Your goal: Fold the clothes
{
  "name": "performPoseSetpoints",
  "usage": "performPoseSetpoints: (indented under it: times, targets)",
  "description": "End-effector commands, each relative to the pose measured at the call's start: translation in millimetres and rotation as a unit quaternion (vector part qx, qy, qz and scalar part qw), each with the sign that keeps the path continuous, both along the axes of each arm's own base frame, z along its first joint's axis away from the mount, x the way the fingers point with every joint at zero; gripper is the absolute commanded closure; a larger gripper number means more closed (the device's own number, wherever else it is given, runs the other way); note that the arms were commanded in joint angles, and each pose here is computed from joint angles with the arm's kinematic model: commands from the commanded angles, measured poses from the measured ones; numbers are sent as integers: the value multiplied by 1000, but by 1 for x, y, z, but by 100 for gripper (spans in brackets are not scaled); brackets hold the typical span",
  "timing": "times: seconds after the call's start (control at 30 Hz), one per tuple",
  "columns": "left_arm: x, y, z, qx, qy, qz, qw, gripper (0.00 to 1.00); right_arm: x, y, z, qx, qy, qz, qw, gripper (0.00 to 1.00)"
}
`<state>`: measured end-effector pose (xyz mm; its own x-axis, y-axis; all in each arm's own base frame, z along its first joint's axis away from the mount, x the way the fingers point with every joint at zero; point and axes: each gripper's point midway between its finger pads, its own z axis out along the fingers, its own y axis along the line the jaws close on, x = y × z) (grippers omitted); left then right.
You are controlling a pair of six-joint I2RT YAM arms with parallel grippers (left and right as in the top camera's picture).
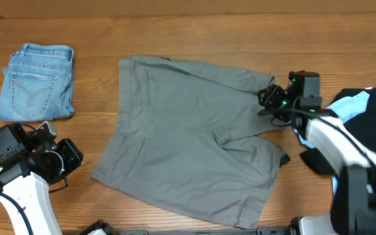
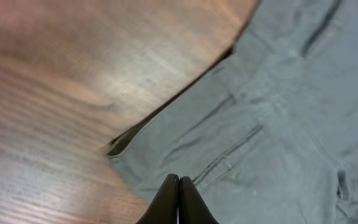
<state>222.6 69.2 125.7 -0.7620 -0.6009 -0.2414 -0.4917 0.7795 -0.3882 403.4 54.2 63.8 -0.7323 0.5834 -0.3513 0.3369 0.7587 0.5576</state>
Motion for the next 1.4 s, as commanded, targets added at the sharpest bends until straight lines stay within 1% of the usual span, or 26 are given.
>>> performPoseSetpoints:
  times: [0.0, 0.1, 0.2, 0.3, 0.33, 0.43, 0.5, 0.53, 0.6, 0.7, 0.8, 0.87, 0.9, 0.97, 1.0, 1.03, 1.07, 1.13, 1.17, 1.2, 1.23, 1.33, 1.37]
  targets:
    - [11, -17, 20, 9, -46, -62, 997, 95, 24, -6, -36, 3, 19, -7, 1000, 49]
    - [13, -26, 20, 12, -47, -86, 995, 95, 41, -4, -42, 9, 6, 0, 1000, 47]
    - [16, -35, 20, 16, -50, -112, 992, 95, 56, 0, -36, 16, -22, 6, 1000, 48]
    - [19, -42, 21, 20, -55, -128, 990, 95, 60, -1, -34, 16, -33, 6, 999, 50]
    - [20, -43, 22, 21, -56, -131, 990, 95, 60, -1, -35, 16, -32, 5, 999, 52]
    - [21, -45, 22, 21, -59, -136, 989, 95, 59, -1, -43, 14, -23, 4, 1000, 53]
    - [22, -45, 22, 21, -60, -135, 989, 95, 57, -1, -51, 16, -15, 5, 1000, 61]
    - [22, -45, 22, 22, -60, -135, 989, 95, 57, 0, -51, 16, -15, 5, 1000, 66]
    - [22, -44, 22, 24, -59, -134, 989, 95, 59, 4, -46, 27, -23, 15, 999, 74]
    - [21, -42, 21, 29, -55, -132, 989, 95, 66, 24, -22, 83, -62, 59, 993, 87]
    - [21, -42, 21, 29, -55, -132, 989, 95, 81, 28, 10, 134, -94, 56, 985, 92]
    - [21, -42, 21, 29, -55, -132, 989, 95, 103, 20, 36, 143, -141, 28, 979, 92]
    - [21, -42, 21, 29, -55, -132, 989, 95, 119, 9, 53, 133, -185, -1, 974, 92]
    - [21, -42, 21, 29, -54, -132, 989, 94, 141, -10, 83, 118, -258, -54, 957, 74]
    - [20, -43, 21, 28, -53, -132, 989, 94, 147, -17, 96, 116, -285, -74, 949, 70]
    - [19, -43, 20, 26, -50, -132, 990, 94, 149, -20, 104, 112, -302, -81, 943, 67]
    - [18, -44, 20, 25, -48, -132, 990, 94, 151, -22, 109, 108, -313, -85, 940, 62]
    - [17, -44, 19, 24, -45, -133, 990, 94, 150, -20, 105, 111, -306, -79, 942, 30]
    - [16, -44, 19, 24, -45, -134, 990, 94, 148, -21, 99, 112, -292, -79, 946, 27]
    - [16, -44, 19, 24, -45, -134, 990, 93, 146, -22, 91, 110, -276, -80, 951, 31]
    - [16, -44, 19, 24, -44, -134, 990, 93, 144, -22, 85, 104, -267, -74, 955, 37]
    - [16, -44, 19, 24, -44, -134, 990, 91, 131, -11, 65, 87, -231, -14, 969, 44]
    - [16, -44, 19, 24, -44, -134, 990, 91, 125, -5, 56, 85, -213, 7, 973, 45]
